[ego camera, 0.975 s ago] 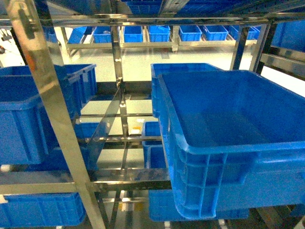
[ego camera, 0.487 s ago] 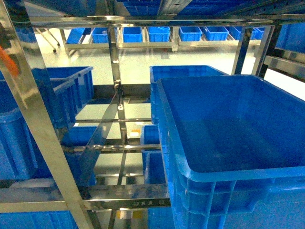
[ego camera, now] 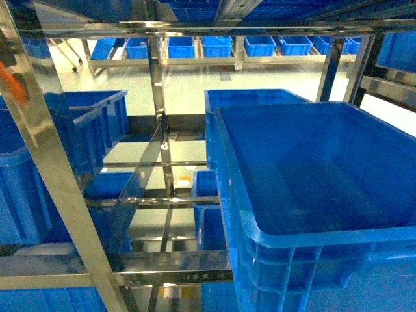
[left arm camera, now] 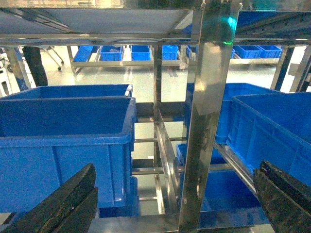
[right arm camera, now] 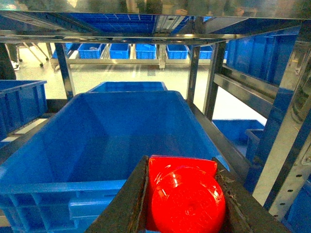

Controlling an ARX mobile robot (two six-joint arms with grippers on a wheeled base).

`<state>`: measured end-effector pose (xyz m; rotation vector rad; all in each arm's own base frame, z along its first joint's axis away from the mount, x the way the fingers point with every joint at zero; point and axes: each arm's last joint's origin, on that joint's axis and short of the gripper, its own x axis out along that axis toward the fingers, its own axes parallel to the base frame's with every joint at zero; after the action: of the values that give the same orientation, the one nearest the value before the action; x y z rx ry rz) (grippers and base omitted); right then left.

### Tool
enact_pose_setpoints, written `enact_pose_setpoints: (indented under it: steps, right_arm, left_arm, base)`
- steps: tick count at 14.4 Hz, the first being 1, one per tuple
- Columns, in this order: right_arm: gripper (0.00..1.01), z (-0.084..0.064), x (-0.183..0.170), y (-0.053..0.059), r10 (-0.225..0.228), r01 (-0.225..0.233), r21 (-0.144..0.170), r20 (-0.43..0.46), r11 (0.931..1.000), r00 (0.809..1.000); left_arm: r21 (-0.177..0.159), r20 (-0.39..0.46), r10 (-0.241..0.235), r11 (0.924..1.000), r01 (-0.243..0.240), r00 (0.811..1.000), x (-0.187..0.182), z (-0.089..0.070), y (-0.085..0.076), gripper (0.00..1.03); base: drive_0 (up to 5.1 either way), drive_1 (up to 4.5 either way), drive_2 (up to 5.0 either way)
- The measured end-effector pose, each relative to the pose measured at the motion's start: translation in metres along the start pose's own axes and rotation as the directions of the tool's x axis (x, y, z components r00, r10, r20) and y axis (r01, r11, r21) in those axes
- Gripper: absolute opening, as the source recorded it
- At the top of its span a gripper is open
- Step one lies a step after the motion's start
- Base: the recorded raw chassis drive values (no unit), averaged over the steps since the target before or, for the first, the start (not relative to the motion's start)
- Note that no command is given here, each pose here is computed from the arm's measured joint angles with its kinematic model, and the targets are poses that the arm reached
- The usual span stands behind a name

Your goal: Pick red block from blue box to shelf

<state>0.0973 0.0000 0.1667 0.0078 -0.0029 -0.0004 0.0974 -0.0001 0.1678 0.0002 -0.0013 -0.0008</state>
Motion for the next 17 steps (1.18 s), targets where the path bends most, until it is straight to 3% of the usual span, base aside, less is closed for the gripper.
enact_pose_setpoints:
  steps: [17]
  right_arm:
    - [0.28,0.0000,0.0000,0.0000,0.000,0.000,0.000,0.000,1.0000,1.000]
  left_arm:
    - [0.000,0.000,0.000,1.0000,0.000,1.000,0.0000,0.0000,0.0000,0.98]
  base:
    - [0.0,0.00,0.0]
